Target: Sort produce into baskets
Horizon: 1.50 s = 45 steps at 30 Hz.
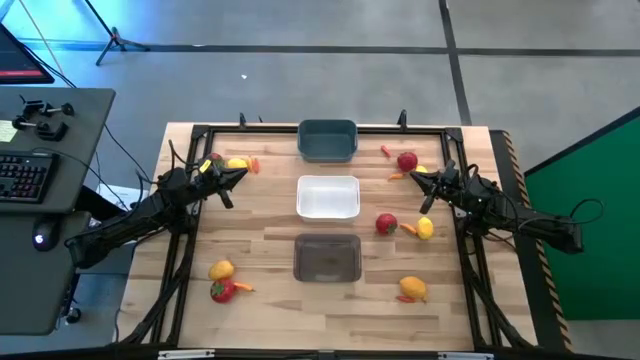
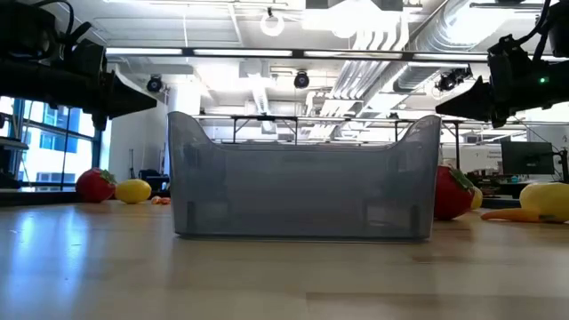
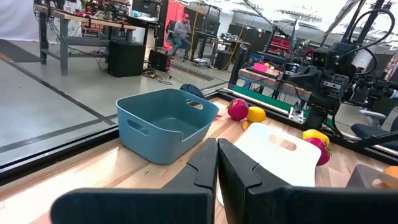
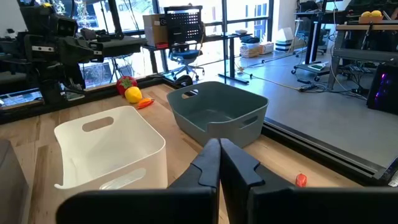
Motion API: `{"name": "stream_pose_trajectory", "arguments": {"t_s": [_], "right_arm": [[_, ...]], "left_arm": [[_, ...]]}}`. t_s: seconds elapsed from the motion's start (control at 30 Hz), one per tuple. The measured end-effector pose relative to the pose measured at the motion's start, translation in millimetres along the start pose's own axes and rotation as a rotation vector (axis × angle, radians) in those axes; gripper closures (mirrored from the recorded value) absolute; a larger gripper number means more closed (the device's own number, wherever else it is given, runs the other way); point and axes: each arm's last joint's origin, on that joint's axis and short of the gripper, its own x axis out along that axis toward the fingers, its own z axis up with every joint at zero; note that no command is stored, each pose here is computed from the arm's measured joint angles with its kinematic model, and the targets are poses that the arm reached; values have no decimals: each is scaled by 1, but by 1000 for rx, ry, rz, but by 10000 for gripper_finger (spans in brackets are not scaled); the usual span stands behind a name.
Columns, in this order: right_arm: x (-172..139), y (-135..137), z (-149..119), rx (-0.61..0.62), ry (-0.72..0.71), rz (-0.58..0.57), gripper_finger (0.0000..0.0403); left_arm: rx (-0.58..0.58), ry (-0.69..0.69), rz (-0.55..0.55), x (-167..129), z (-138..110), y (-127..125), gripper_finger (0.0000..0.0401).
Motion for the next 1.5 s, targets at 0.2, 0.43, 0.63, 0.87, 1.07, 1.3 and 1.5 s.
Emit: {"name": "stream_pose_trajectory", "arguments": {"t_s": [0.2,0.43,0.63,0.87,1.07,1.3,1.5], "right_arm": [[0,0,0,0,0,0,402],[0,0,0,0,0,0,402],[0,0,0,0,0,0,402],[0,0,2,47,-19,12,402],[-1,1,10,211,-92,40,402],[-2,-1,25,289,-233,-22,401],[4,-1,46,373,-94,-84,354]], "left_arm": [[0,0,0,0,0,0,400],[0,0,0,0,0,0,400],[0,0,0,0,0,0,400],[0,0,0,0,0,0,400],[0,0,0,0,0,0,400],[0,0,0,0,0,0,400],[0,0,0,0,0,0,400]]}}
